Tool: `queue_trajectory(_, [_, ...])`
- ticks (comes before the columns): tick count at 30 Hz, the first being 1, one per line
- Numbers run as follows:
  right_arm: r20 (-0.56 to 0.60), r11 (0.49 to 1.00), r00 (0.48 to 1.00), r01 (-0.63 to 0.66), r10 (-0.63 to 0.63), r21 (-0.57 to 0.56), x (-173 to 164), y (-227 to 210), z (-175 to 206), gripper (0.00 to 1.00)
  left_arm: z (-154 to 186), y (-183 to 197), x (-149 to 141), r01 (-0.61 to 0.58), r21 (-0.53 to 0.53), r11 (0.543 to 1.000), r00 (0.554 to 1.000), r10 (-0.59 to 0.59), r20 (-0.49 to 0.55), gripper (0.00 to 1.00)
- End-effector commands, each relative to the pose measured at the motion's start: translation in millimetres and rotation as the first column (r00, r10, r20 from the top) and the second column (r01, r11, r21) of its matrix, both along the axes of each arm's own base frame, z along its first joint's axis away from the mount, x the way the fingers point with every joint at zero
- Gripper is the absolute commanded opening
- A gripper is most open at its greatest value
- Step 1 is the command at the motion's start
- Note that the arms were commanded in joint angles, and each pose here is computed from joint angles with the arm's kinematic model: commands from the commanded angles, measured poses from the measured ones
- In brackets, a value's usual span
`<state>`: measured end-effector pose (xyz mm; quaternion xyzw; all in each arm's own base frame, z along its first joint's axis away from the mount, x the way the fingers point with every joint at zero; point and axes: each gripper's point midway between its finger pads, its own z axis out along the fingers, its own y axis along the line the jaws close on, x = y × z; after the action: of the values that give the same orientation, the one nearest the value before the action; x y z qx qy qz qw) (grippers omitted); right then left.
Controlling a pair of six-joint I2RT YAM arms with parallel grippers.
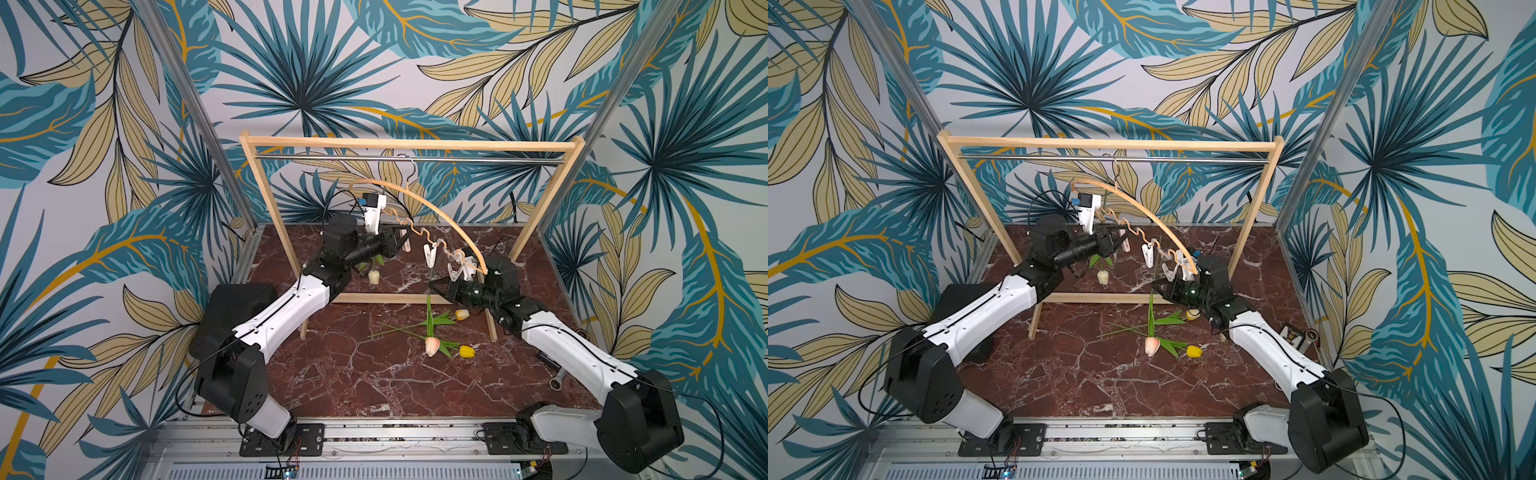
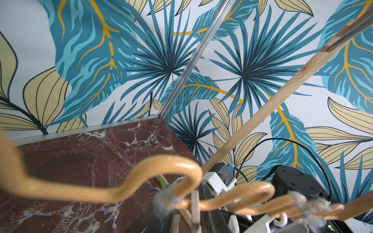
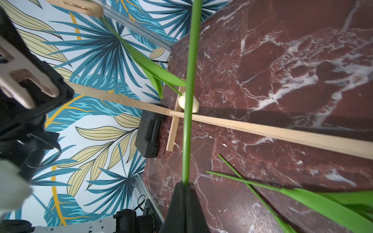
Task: Dry the flowers on a clothes hanger
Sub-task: Clamp the flower onto the hanger.
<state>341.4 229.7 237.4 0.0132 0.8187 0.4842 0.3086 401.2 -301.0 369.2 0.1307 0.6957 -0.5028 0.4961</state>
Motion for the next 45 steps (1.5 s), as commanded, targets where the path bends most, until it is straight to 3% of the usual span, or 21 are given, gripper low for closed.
queue_trajectory(1, [0.114,0.995,0.991,-0.072,0.064,0.073,5.7,20.8,41.3,0.00,12.5,0.3,1.6,-0.017,-0.067,0.998,1.000,0.019,0.022,0.23])
queue_trajectory(7, [0.186,0.988,0.980,-0.100,0.077,0.116,9.3,33.5,69.9,0.00,8.3,0.8,2.0,-0.030,-0.074,0.997,0.999,0.031,0.013,0.21])
queue_trajectory(17, [0.200,0.975,0.973,-0.150,0.116,0.162,14.8,49.5,84.7,0.00,0.0,-2.8,1.4,-0.019,-0.075,0.997,1.000,0.018,-0.004,0.19])
queue_trajectory(32, [0.210,0.949,0.971,-0.172,0.117,0.264,12.6,54.2,88.2,0.00,-13.5,-4.0,-1.4,-0.010,-0.058,0.998,1.000,0.008,-0.029,0.18])
queue_trajectory(45, [0.218,0.947,0.967,-0.188,0.132,0.262,8.0,55.7,89.0,0.00,-15.2,-5.7,-3.4,-0.009,-0.059,0.998,0.999,0.007,-0.033,0.21])
